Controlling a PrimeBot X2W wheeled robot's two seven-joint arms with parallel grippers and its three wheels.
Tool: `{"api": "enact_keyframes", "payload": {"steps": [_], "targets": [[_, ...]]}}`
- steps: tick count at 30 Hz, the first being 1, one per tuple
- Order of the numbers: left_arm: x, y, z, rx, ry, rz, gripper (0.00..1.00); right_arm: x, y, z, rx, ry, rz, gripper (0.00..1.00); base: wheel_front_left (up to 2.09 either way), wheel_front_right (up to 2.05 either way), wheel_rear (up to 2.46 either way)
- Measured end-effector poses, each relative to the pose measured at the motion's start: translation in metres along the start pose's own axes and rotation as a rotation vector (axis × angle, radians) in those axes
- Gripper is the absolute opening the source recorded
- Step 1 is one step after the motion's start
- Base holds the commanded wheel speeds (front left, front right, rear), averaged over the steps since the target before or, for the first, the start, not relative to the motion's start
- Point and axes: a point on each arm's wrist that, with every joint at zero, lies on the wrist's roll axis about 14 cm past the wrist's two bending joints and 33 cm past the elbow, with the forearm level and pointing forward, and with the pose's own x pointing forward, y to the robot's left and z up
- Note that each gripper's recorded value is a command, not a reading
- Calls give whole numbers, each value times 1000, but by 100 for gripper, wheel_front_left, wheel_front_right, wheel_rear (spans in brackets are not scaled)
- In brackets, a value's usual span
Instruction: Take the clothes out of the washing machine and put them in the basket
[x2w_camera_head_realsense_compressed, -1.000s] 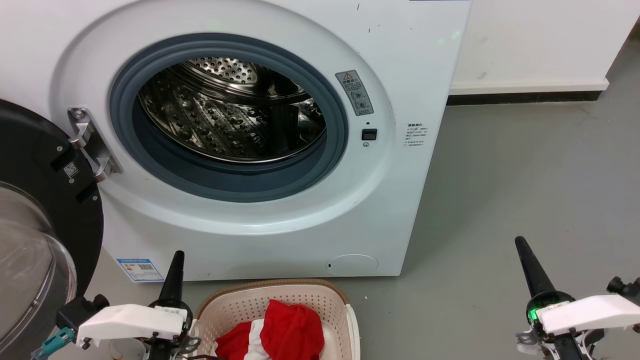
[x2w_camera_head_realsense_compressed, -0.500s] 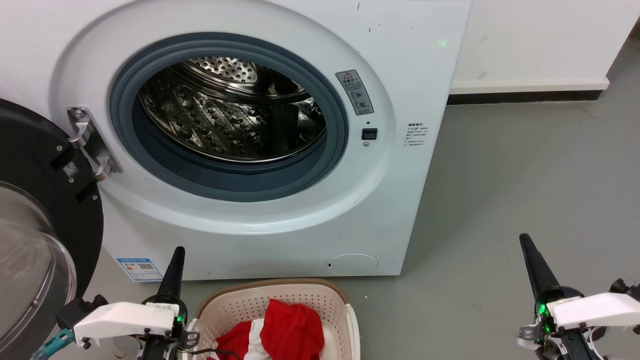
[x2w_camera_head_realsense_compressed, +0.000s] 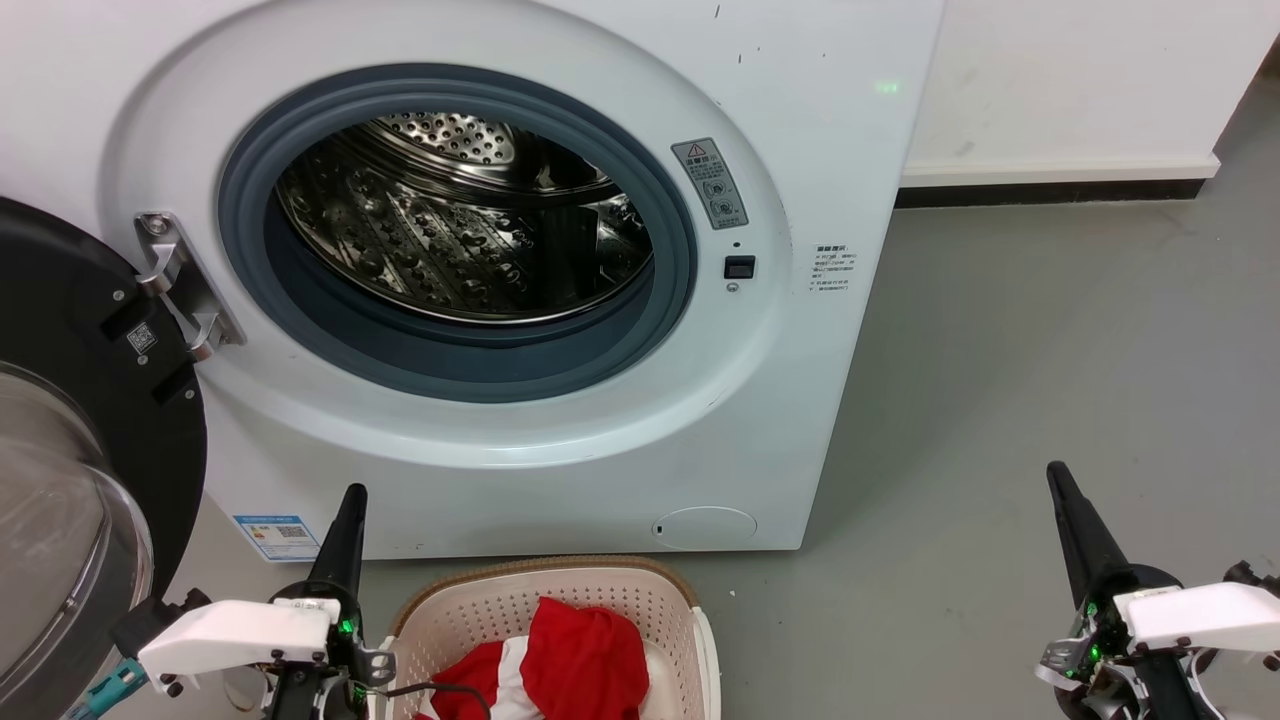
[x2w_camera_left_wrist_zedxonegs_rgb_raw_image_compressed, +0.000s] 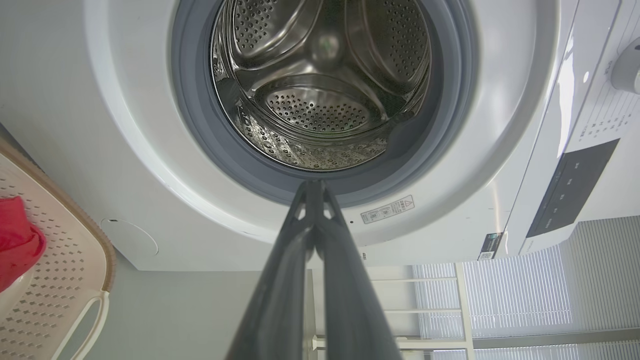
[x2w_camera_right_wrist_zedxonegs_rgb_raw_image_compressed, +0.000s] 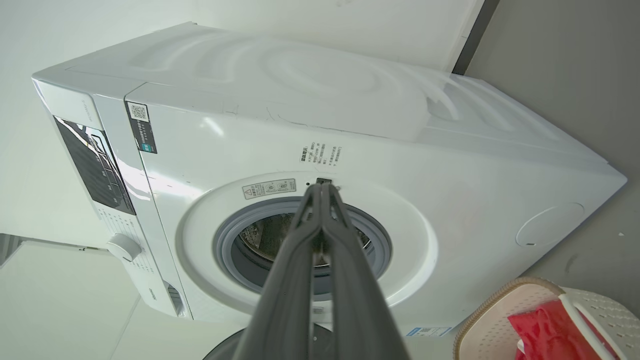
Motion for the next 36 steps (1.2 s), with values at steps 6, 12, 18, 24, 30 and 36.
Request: {"api": "enact_keyframes", "payload": {"steps": [6,12,18,24,30,36], "targets": [[0,0,1,-47,-2,-6,0,3,2,2,49,-6,6,0,0,0,0],[1,-1,2,-92,-3,-13,0,4,0,3,95,-13,1,0,0,0,0],[2,-1,2,-133,-3,-18,0,4,-2,5,140,-20,-2,0,0,0,0],[3,-4,3,-175,-4,-31,0,7,1,7,183,-27,7,0,0,0,0],[4,-4,3,-182,-5,-32,0,7,0,7,192,-29,4,0,0,0,0],[4,-4,3,-182,-5,-32,0,7,-1,7,194,-29,4,0,0,0,0]]}}
